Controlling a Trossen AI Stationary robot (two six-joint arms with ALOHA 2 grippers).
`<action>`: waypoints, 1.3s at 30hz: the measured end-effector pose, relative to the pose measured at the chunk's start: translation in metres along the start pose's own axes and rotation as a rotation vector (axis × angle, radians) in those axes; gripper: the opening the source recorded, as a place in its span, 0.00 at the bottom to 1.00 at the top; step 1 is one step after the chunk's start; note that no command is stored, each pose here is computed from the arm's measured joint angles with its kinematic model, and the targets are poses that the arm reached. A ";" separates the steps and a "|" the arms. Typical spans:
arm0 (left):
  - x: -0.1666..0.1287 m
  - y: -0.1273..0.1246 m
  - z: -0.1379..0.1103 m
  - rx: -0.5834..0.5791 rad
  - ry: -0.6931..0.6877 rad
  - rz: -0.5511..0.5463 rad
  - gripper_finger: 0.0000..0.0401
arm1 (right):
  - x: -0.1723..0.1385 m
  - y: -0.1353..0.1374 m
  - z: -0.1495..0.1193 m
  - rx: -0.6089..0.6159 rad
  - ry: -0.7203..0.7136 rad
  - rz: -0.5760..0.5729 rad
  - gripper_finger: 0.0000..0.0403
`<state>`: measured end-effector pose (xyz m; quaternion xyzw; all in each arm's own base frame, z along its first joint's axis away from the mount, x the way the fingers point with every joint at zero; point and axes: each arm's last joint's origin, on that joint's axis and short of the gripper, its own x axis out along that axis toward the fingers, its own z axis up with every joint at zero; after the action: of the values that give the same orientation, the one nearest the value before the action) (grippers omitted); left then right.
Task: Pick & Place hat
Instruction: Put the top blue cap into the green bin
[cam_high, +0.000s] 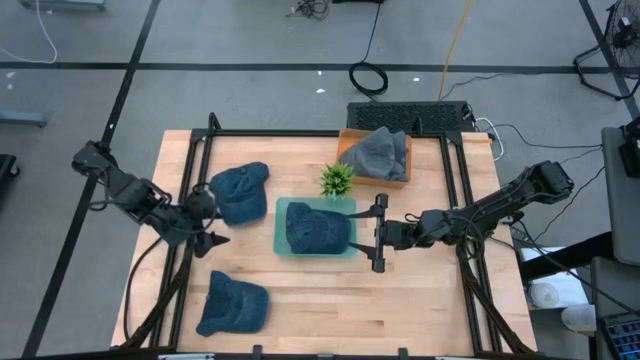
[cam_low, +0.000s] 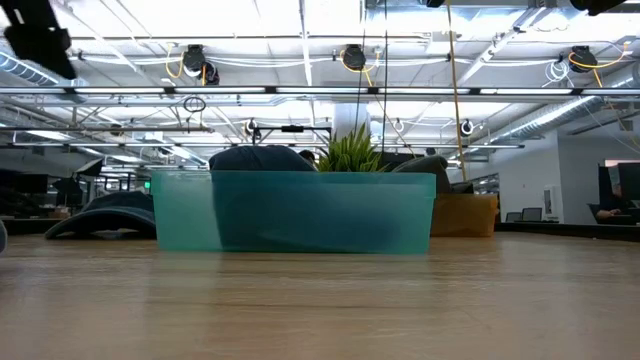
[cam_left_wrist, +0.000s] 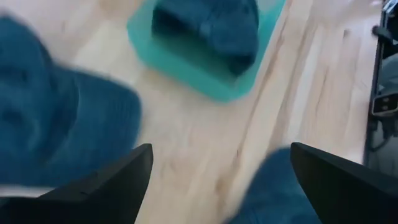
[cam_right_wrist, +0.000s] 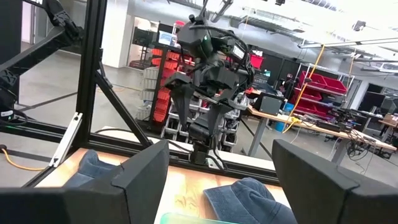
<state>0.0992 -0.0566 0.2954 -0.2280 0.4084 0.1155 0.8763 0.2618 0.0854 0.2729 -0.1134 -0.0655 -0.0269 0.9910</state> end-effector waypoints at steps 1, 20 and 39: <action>-0.001 0.001 -0.001 -0.023 0.024 0.002 0.97 | 0.000 0.000 0.000 0.000 0.000 0.000 0.68; 0.025 0.001 -0.006 -0.009 0.325 0.277 0.97 | 0.000 0.000 0.000 -0.037 0.000 -0.001 0.68; 0.069 -0.042 0.046 0.186 0.485 0.578 0.97 | 0.000 0.000 0.000 -0.037 0.000 -0.001 0.68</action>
<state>0.1903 -0.0689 0.2814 -0.0436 0.6601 0.2628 0.7024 0.2619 0.0852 0.2729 -0.1318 -0.0649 -0.0285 0.9887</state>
